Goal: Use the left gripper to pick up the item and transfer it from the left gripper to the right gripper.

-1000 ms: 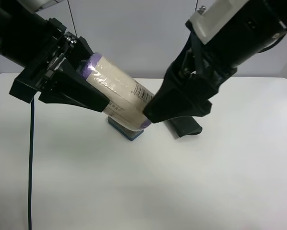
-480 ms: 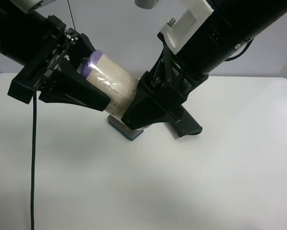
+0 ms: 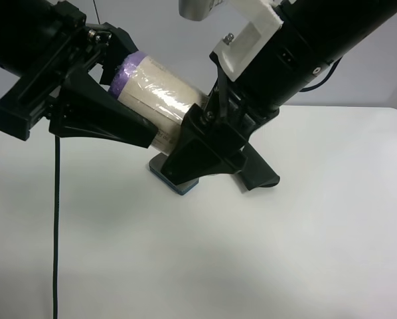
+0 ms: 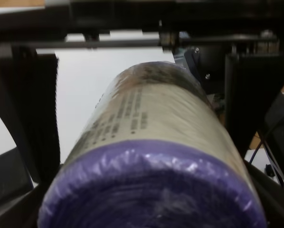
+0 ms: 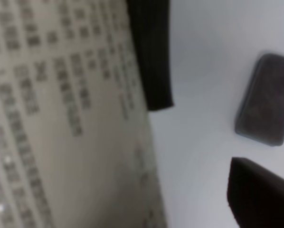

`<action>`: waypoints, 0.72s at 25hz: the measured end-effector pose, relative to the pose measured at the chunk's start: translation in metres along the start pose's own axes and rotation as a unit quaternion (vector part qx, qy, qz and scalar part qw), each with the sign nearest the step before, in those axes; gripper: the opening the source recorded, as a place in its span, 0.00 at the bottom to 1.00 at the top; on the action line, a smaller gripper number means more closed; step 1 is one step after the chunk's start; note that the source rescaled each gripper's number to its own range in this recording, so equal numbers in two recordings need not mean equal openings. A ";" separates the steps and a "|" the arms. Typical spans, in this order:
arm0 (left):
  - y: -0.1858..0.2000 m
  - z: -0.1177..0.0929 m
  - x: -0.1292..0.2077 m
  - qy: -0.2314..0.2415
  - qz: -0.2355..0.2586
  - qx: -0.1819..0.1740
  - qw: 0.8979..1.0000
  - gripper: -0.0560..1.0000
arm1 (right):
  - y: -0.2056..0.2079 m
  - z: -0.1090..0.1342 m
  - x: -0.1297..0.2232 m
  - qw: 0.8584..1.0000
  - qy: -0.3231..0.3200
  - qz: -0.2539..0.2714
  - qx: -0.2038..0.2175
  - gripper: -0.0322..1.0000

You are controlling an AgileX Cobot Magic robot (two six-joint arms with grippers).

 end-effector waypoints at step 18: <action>0.000 0.002 -0.001 -0.001 -0.002 -0.005 1.000 0.05 | -0.001 0.008 -0.001 1.000 -0.011 -0.003 -0.024 0.11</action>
Point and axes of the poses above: a point on each arm's last joint axis where the gripper is mounted, y pointing back along that axis away from the gripper, z along the wrist's bending axis when the last joint is at zero, x = y × z, the point moved 8 cm from there along -y, pointing out along that axis toward the gripper, and after that the axes turned 7 degrees about -y, right-handed, at the moved point
